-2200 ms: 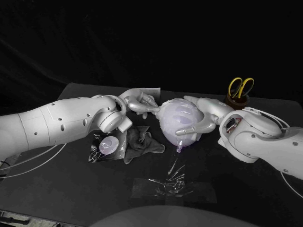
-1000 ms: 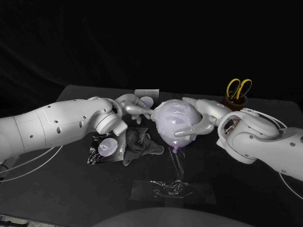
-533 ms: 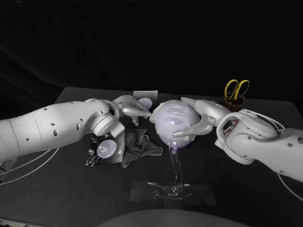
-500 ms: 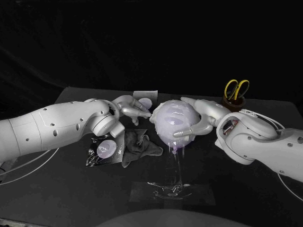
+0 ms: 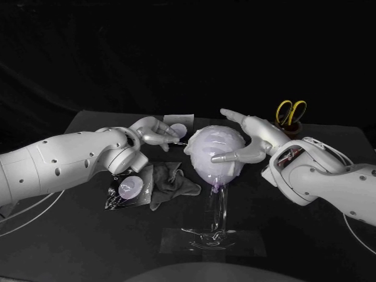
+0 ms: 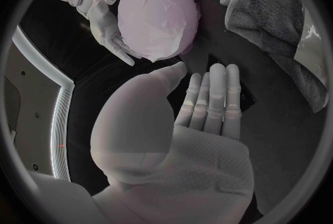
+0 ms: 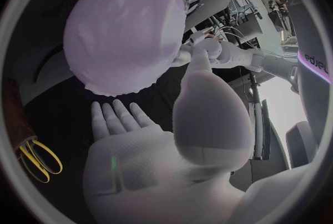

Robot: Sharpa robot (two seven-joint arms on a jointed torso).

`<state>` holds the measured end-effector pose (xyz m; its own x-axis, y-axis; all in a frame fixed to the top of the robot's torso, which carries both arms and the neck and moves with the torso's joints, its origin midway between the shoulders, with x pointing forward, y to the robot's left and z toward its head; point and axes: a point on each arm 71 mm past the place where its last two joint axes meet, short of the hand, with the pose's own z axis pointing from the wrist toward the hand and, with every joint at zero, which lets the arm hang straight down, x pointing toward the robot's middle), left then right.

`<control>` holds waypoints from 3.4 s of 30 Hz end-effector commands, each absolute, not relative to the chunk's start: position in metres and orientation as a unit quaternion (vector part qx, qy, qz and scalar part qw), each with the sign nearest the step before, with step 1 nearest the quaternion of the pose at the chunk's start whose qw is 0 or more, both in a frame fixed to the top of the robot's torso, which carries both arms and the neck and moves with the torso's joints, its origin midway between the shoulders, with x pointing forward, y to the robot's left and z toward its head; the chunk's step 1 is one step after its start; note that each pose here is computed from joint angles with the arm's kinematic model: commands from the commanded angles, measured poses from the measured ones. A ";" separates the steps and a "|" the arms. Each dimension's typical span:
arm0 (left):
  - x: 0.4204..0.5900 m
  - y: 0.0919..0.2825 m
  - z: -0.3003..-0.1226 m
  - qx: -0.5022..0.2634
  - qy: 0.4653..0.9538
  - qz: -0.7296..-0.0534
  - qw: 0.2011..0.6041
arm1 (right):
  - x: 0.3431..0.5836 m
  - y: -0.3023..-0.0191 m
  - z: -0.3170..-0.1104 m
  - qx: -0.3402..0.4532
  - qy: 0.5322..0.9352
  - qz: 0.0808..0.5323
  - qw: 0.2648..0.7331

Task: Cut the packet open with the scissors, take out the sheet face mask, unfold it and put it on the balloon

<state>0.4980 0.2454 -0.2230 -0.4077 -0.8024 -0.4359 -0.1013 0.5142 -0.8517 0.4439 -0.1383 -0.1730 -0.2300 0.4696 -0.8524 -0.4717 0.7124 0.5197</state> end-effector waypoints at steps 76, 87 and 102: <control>0.397 0.194 -0.283 -0.223 0.627 -0.533 0.522 | 0.430 -0.175 -0.198 0.000 0.642 0.437 0.630; 0.400 0.196 -0.279 -0.224 0.629 -0.536 0.517 | 0.430 -0.174 -0.199 0.000 0.643 0.436 0.630; 0.402 0.203 -0.277 -0.236 0.629 -0.534 0.514 | 0.431 -0.175 -0.199 0.000 0.643 0.435 0.631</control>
<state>0.4021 0.2054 -0.2781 -0.3420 -0.8440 -0.4131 0.2610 0.3370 -0.9046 0.4317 -0.1762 -0.1984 -0.1991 0.5610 -0.8035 -0.5380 0.6227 0.5681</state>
